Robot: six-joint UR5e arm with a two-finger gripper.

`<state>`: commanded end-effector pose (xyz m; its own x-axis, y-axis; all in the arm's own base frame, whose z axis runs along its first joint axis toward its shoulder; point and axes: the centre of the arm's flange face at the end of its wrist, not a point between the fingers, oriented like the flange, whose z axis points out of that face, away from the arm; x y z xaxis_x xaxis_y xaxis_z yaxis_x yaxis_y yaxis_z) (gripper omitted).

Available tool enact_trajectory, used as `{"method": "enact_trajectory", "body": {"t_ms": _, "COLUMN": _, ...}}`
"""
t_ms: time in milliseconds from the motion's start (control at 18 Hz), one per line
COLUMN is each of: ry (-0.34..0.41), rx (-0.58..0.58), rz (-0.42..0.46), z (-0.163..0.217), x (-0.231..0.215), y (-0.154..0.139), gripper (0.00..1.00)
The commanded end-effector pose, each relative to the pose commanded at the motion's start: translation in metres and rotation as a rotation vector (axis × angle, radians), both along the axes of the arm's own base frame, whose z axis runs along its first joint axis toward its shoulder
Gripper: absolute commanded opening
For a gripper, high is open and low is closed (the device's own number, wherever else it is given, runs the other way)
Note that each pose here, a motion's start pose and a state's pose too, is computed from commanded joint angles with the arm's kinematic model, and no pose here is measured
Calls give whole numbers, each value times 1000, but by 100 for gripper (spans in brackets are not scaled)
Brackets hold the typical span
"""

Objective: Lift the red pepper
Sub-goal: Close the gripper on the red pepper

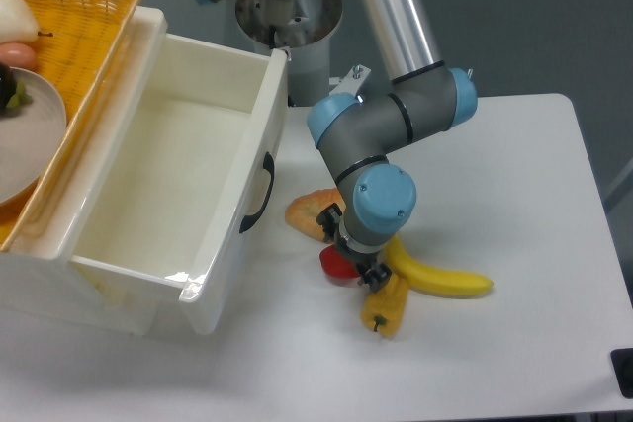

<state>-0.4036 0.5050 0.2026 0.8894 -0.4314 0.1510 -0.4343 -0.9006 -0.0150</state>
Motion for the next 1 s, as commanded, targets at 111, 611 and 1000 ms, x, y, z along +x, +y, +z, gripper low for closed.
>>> {"method": "enact_trajectory", "body": {"t_ms": 111, "ry": 2, "rx": 0, "rz": -5, "z": 0, "x": -1, "y": 0, "gripper": 100}}
{"method": "enact_trajectory", "body": {"t_ms": 611, "ry": 1, "rx": -1, "rz": -11, "z": -1, "x": -1, "y": 0, "gripper": 75}}
{"method": "enact_trajectory", "body": {"t_ms": 1000, "ry": 12, "rx": 8, "rz": -10, "z": 6, "x": -7, "y": 1, "gripper": 55}}
